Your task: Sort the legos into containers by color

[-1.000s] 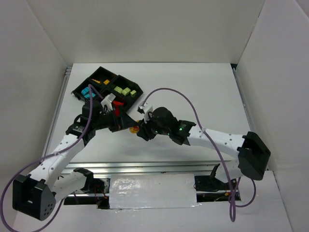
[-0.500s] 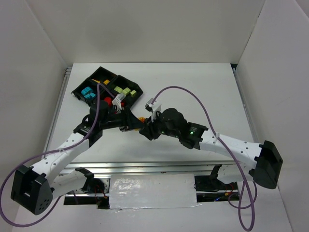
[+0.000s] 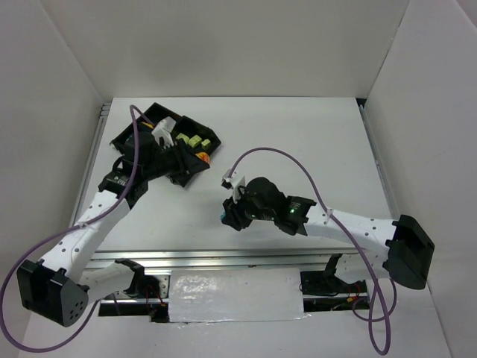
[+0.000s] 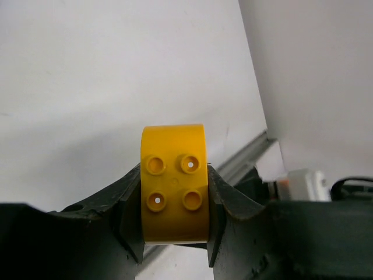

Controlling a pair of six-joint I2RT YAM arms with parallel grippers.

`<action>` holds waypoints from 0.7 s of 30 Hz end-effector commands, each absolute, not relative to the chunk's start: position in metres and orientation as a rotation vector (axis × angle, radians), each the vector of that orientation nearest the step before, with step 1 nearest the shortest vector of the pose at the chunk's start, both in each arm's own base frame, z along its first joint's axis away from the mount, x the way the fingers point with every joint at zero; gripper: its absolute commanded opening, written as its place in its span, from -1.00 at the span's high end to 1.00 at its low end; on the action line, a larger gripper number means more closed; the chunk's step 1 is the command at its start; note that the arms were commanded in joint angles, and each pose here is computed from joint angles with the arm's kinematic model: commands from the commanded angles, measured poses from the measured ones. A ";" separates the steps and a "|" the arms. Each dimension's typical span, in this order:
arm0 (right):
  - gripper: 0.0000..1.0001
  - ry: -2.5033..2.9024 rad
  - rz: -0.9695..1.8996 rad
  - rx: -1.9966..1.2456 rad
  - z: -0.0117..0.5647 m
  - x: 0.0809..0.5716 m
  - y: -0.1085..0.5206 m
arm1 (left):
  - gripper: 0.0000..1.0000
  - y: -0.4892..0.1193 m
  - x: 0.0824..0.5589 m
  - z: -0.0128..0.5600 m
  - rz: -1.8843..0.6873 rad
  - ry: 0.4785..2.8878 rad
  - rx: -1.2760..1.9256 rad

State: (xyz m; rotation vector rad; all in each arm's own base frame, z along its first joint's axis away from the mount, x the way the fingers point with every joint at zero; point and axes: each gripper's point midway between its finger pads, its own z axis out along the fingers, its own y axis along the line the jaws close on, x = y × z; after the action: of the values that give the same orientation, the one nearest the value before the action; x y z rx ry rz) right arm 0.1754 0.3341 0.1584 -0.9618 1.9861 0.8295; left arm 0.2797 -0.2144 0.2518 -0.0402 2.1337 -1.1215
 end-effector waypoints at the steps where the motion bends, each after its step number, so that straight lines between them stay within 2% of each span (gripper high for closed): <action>1: 1.00 2.025 0.818 -0.975 0.147 0.170 0.331 | 1.00 -0.184 0.307 0.276 -0.944 2.069 -0.081; 6: 1.00 2.044 0.833 -0.866 0.153 0.175 0.331 | 1.00 -0.086 0.391 0.277 -0.507 2.004 -0.526; 9: 1.00 2.035 0.888 -0.846 0.164 0.169 0.334 | 0.99 -0.047 0.450 0.277 -0.405 1.966 -0.668; 10: 1.00 2.033 0.902 -0.844 0.167 0.166 0.334 | 0.99 -0.043 0.476 0.255 -0.382 2.009 -0.679; 11: 1.00 2.033 0.920 -0.840 0.169 0.161 0.335 | 0.98 -0.038 0.498 0.286 -0.381 1.943 -0.655; 13: 1.00 2.019 0.945 -0.821 0.178 0.156 0.332 | 0.96 -0.020 0.543 0.283 -0.301 1.935 -0.683; 15: 1.00 2.004 0.969 -0.817 0.187 0.147 0.330 | 0.85 -0.006 0.567 0.276 -0.254 1.942 -0.689; 16: 1.00 2.005 0.974 -0.815 0.186 0.145 0.328 | 0.82 -0.003 0.583 0.241 -0.225 2.010 -0.700; 17: 1.00 1.993 0.980 -0.824 0.187 0.141 0.327 | 0.75 0.000 0.596 0.258 -0.226 1.971 -0.691; 21: 1.00 1.968 0.964 -0.809 0.196 0.139 0.322 | 0.57 0.026 0.625 0.218 -0.219 2.013 -0.736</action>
State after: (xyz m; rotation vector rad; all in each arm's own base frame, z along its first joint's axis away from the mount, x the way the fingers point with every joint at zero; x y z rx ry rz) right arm 0.1393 0.3257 0.1892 -0.8449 1.9822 0.9715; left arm 0.6214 0.0058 0.2209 -0.7297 1.9975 -0.2649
